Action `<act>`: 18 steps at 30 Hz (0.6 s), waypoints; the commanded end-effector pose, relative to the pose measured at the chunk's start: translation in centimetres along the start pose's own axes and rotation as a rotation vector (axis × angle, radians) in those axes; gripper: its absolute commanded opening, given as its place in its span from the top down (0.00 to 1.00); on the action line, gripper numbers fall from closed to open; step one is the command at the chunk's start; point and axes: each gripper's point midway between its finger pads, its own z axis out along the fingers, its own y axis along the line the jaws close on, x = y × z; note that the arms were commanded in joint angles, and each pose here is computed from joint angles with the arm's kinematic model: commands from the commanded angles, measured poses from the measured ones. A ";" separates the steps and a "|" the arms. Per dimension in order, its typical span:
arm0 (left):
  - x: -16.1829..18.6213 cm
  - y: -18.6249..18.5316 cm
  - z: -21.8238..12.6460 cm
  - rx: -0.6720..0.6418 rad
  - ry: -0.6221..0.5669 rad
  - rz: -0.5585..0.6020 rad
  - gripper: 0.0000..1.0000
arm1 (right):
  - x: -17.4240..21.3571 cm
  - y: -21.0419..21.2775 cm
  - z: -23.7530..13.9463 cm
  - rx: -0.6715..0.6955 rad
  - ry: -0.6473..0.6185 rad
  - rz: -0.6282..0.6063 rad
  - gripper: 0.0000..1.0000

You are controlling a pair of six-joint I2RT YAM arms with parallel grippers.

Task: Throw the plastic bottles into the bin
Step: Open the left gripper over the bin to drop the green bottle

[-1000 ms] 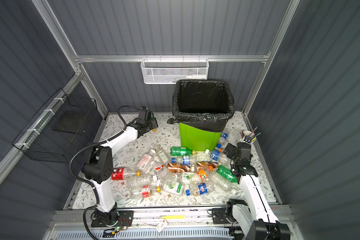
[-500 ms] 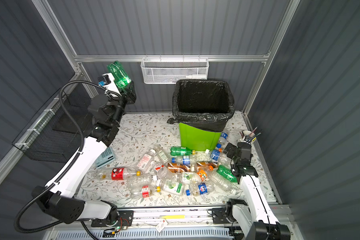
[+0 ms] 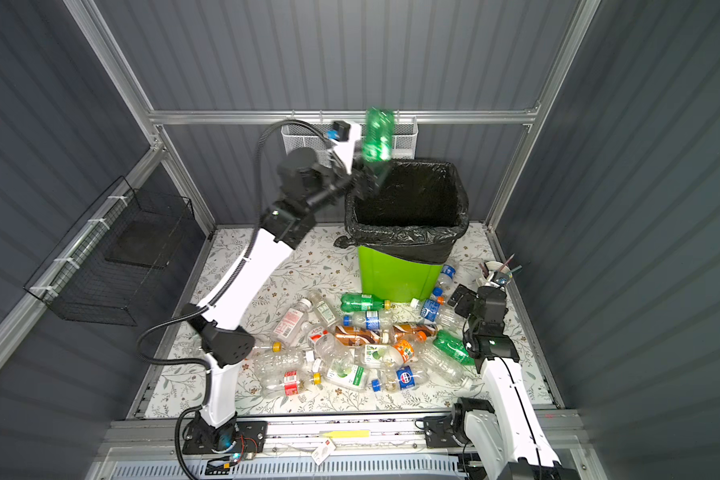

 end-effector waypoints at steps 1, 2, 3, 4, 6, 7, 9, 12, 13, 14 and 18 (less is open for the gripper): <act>-2.1 0.4 -4.5 -0.090 0.042 0.083 0.00 | -1.3 0.1 -0.9 -0.002 -0.027 -0.005 0.01; -3.1 0.9 -5.7 -0.133 -0.019 0.096 0.00 | -1.3 0.1 -0.9 -0.001 -0.029 0.001 0.01; -4.3 1.3 -7.2 -0.178 -0.101 0.105 0.00 | -1.3 0.1 -1.0 -0.002 -0.032 0.012 0.01; -5.1 1.5 -8.7 -0.211 -0.173 0.112 0.00 | -1.2 0.0 -1.0 -0.002 -0.033 0.022 0.01; -6.7 1.9 -11.5 -0.276 -0.258 0.120 0.00 | -1.1 0.1 -0.9 -0.008 -0.035 0.040 0.01; -6.9 2.2 -12.3 -0.302 -0.264 0.121 0.00 | -0.9 0.0 -0.8 -0.008 -0.032 0.047 0.01; -7.2 2.2 -13.6 -0.324 -0.278 0.129 0.00 | -0.7 0.0 -0.5 0.000 -0.021 0.054 0.01; -6.6 2.4 -14.7 -0.346 -0.290 0.134 0.00 | -0.4 0.1 0.0 0.005 0.014 0.055 0.01; -6.2 2.7 -14.9 -0.364 -0.282 0.132 0.00 | -0.4 0.2 0.2 0.001 0.025 0.057 0.01; -5.8 3.0 -15.1 -0.385 -0.272 0.132 0.00 | -0.4 0.4 0.3 -0.002 0.035 0.058 0.01; -3.1 5.0 -15.6 -0.497 -0.195 0.124 0.00 | -0.7 0.8 1.2 0.002 0.075 0.052 0.01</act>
